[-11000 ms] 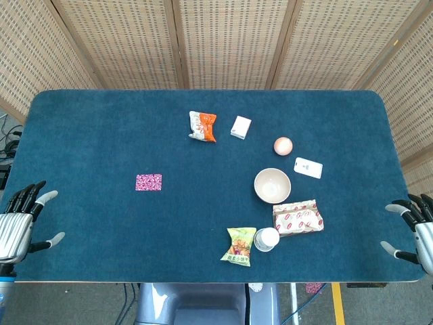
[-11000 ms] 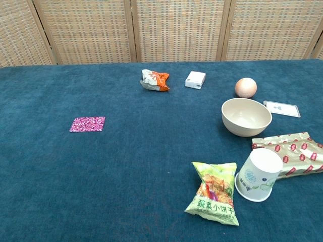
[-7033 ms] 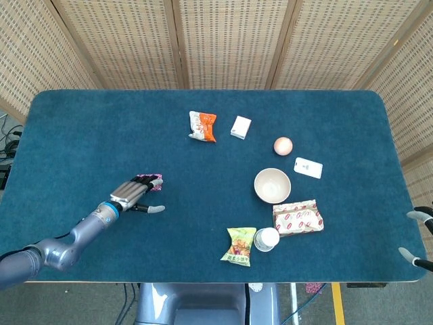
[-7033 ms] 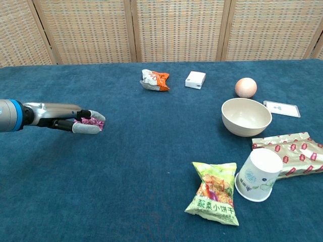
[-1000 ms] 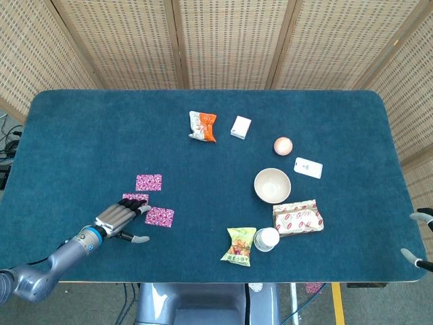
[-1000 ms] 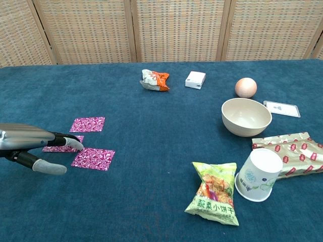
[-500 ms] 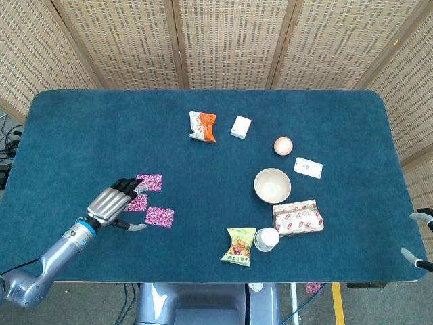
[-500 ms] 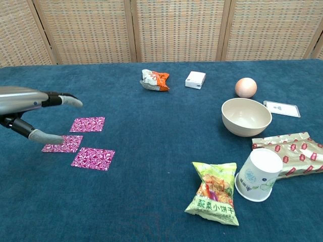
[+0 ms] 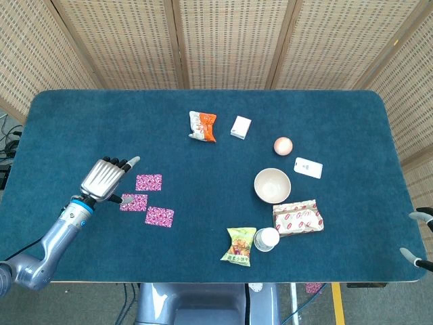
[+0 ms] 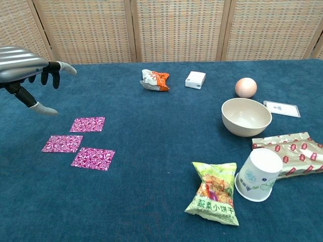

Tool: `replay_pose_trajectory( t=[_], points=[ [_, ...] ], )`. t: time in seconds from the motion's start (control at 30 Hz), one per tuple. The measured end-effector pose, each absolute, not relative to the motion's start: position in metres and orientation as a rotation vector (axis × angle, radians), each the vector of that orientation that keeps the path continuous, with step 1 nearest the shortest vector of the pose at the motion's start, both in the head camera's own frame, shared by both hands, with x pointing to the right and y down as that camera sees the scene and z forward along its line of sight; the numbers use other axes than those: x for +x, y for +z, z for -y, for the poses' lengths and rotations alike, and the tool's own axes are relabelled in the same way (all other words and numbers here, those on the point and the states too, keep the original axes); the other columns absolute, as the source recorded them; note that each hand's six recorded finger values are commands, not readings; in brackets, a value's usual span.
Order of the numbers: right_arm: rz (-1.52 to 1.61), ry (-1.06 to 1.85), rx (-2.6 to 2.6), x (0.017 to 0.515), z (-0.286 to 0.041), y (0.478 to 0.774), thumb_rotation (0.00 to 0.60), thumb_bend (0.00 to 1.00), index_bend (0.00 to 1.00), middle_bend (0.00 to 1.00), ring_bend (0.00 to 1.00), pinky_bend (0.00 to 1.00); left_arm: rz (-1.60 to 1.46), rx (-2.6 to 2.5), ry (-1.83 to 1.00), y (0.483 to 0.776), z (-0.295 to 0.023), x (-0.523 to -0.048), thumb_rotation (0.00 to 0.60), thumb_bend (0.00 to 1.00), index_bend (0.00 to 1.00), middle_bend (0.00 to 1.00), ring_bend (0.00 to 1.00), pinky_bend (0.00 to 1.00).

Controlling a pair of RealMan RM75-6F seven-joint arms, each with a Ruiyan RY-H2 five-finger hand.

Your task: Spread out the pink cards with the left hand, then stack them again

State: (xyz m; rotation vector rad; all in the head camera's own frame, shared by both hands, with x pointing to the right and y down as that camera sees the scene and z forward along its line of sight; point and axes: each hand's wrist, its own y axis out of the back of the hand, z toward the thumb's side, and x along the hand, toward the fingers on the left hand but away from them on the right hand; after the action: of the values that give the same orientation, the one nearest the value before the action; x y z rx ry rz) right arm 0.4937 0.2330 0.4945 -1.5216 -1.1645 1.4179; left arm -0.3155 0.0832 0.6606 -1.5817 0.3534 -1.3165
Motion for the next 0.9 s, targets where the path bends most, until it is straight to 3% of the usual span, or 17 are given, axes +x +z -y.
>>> replay_pose_trajectory(
  t=[0.13, 0.33, 0.43, 0.57, 0.9],
  points=[
    [1.163, 1.418, -1.524, 0.493, -0.233, 0.495, 0.6, 0.15, 0.32, 0.28, 0.15, 0.08, -0.326, -1.551, -1.329, 0.667, -0.077, -0.313, 0.334, 0.06, 0.22, 0.57, 0.6, 0.57],
    [1.162, 1.415, -1.526, 0.492, -0.231, 0.496, 0.6, 0.15, 0.32, 0.28, 0.15, 0.08, -0.292, -1.518, -1.351, 0.677, -0.071, -0.313, 0.357, 0.09, 0.26, 0.66, 0.68, 0.63],
    [1.162, 1.415, -1.527, 0.492, -0.231, 0.497, 0.6, 0.15, 0.32, 0.28, 0.15, 0.08, -0.273, -1.507, -1.365, 0.683, -0.069, -0.313, 0.396, 0.1, 0.27, 0.72, 0.73, 0.67],
    [1.163, 1.414, -1.528, 0.492, -0.23, 0.498, 0.6, 0.15, 0.32, 0.29, 0.15, 0.08, -0.242, -1.494, -1.386, 0.691, -0.067, -0.312, 0.433, 0.11, 0.29, 0.75, 0.76, 0.7],
    [1.168, 1.414, -1.525, 0.494, -0.23, 0.498, 0.6, 0.15, 0.32, 0.29, 0.15, 0.08, -0.233, -1.578, -1.45, 0.715, -0.069, -0.296, 0.437, 0.14, 0.32, 0.76, 0.76, 0.7]
  ],
)
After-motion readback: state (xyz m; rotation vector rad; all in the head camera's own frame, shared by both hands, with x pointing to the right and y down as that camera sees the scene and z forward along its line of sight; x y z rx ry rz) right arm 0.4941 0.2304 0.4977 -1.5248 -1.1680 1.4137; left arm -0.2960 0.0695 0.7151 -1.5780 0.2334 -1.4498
